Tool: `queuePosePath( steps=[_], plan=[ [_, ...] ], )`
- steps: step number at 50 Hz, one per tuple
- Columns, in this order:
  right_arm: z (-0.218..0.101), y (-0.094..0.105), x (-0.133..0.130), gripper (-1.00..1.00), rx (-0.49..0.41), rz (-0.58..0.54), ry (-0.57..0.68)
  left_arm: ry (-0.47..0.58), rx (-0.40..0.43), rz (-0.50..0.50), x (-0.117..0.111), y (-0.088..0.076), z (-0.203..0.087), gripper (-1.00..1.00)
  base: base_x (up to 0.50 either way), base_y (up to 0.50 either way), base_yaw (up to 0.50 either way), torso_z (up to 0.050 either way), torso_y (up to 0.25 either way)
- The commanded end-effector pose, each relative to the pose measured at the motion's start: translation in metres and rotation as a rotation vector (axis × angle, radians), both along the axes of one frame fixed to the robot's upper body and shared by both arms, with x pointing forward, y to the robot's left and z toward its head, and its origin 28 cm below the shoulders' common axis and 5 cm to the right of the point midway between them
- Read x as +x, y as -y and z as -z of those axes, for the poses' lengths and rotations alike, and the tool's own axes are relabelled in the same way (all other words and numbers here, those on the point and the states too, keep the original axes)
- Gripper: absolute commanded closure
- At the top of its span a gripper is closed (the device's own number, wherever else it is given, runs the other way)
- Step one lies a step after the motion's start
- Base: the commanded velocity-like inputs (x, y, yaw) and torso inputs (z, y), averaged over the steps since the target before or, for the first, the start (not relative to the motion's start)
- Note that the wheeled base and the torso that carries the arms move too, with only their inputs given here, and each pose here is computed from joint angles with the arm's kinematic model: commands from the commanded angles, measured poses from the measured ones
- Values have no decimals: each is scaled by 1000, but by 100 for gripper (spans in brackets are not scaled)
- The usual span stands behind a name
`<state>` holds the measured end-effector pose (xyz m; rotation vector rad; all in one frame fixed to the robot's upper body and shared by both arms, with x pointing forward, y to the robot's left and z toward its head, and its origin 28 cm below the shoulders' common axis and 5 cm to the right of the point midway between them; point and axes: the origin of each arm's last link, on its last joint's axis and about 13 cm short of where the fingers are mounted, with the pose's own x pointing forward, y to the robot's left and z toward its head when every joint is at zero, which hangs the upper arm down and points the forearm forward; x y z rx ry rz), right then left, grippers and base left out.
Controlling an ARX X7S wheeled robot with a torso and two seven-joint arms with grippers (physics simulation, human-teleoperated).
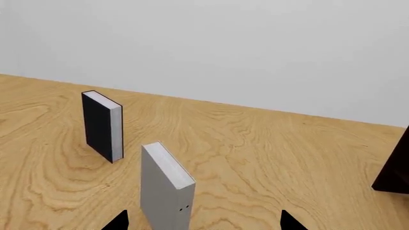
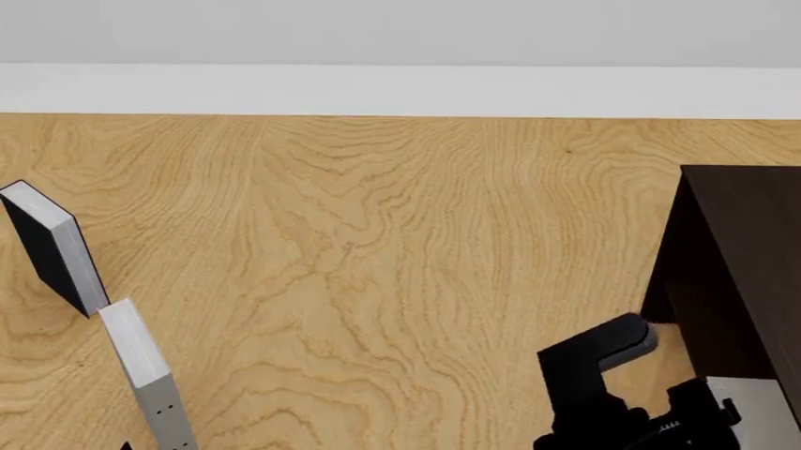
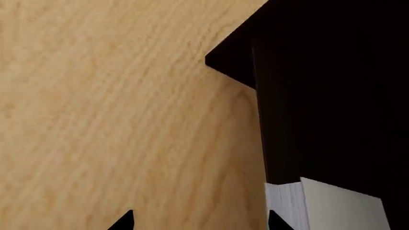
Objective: Pick up the book on the right and place it on the cabinet shelf.
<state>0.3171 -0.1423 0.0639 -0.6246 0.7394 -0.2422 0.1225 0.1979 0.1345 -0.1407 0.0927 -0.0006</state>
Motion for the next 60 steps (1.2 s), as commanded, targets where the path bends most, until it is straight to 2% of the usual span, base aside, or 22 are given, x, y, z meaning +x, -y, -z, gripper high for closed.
queuePosePath(
  steps=[1,8,18,27,37,53,55,56,60],
  plan=[
    [-8,-17,-5,-100,-17,-123,25,2,0,-1,0,0,0,-100,0,0,0,0,0],
    [-16,-28,-7,-100,-13,-184,48,2,0,0,0,0,0,-100,0,0,0,0,0],
    [-35,-33,-8,-100,3,-217,98,0,0,2,1,0,1,-100,0,0,0,0,0],
    [-67,-34,-21,-100,29,-241,180,2,0,1,1,0,0,-100,0,0,0,0,0],
    [-107,-25,-47,-100,37,-255,300,5,-1,-2,0,-1,-1,-100,0,0,0,0,0],
    [-161,-6,-102,-100,59,-295,541,7,-2,1,1,-1,-1,-100,0,0,0,0,0],
    [-165,-3,-107,-100,66,-299,561,6,-3,1,1,-1,-1,-100,0,0,0,0,0],
    [-167,-2,-109,-100,98,-293,576,6,-3,0,1,-1,-1,-100,0,0,0,0,0],
    [-171,9,-121,-100,85,-286,619,7,-4,0,2,-1,-1,-100,0,0,0,0,0]
  ],
)
